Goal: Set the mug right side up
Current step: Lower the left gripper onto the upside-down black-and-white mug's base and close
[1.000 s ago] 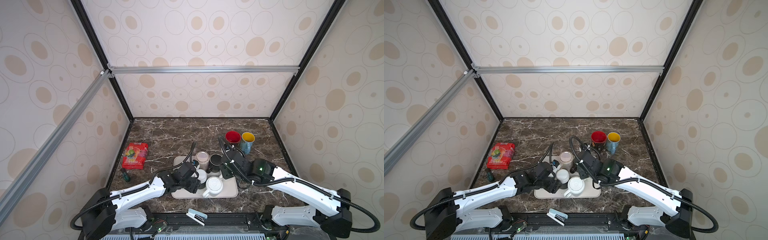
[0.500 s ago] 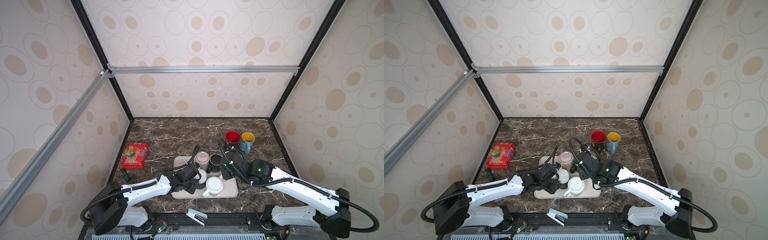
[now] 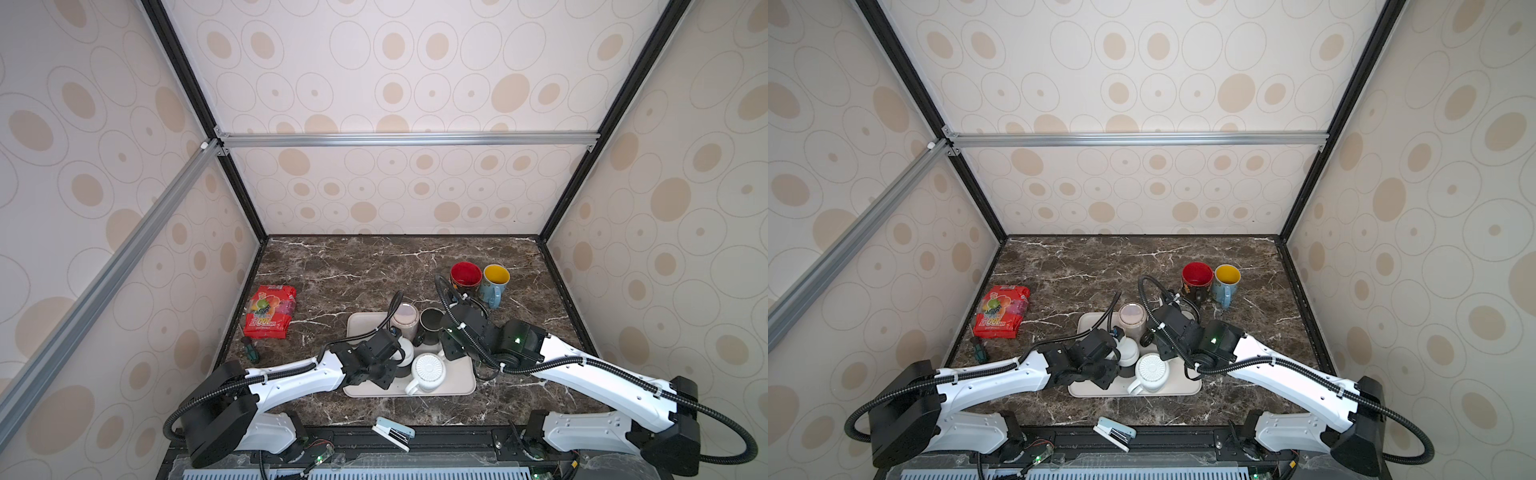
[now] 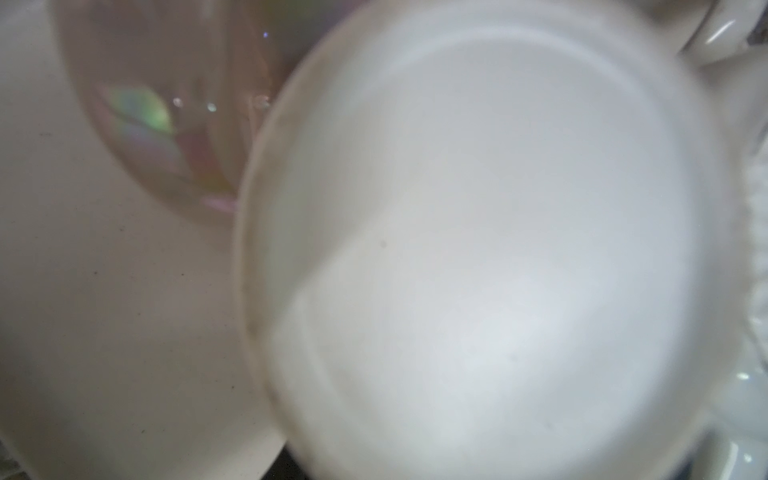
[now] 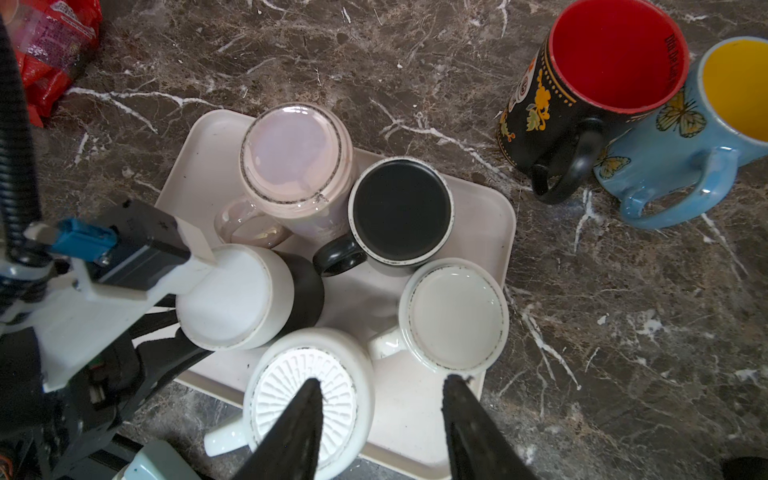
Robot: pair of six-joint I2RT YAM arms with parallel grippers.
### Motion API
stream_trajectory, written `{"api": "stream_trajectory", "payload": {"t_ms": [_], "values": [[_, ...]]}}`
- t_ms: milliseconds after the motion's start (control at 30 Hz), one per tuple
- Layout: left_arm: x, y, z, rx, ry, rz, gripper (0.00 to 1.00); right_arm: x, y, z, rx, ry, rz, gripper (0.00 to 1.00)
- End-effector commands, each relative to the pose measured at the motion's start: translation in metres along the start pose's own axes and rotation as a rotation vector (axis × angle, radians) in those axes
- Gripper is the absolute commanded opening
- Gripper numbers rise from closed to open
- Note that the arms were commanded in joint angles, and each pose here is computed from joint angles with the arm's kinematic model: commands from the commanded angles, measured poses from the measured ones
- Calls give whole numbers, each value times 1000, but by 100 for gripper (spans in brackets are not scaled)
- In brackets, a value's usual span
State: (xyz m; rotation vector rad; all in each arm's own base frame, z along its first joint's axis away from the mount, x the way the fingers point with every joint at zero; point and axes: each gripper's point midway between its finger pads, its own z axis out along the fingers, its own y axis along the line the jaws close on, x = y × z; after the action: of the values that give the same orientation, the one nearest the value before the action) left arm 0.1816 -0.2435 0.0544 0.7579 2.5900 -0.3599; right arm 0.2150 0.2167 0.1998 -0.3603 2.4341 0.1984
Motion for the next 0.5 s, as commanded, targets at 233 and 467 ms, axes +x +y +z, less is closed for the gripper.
{"api": "stream_trajectory", "payload": {"t_ms": [233, 467], "values": [[-19, -10, -6, 4, -54, 7, 28, 9, -3, 0, -9, 6, 37, 47], [-19, -6, -6, -32, -56, 18, 24, 9, -3, -1, -11, 3, 39, 46]]}}
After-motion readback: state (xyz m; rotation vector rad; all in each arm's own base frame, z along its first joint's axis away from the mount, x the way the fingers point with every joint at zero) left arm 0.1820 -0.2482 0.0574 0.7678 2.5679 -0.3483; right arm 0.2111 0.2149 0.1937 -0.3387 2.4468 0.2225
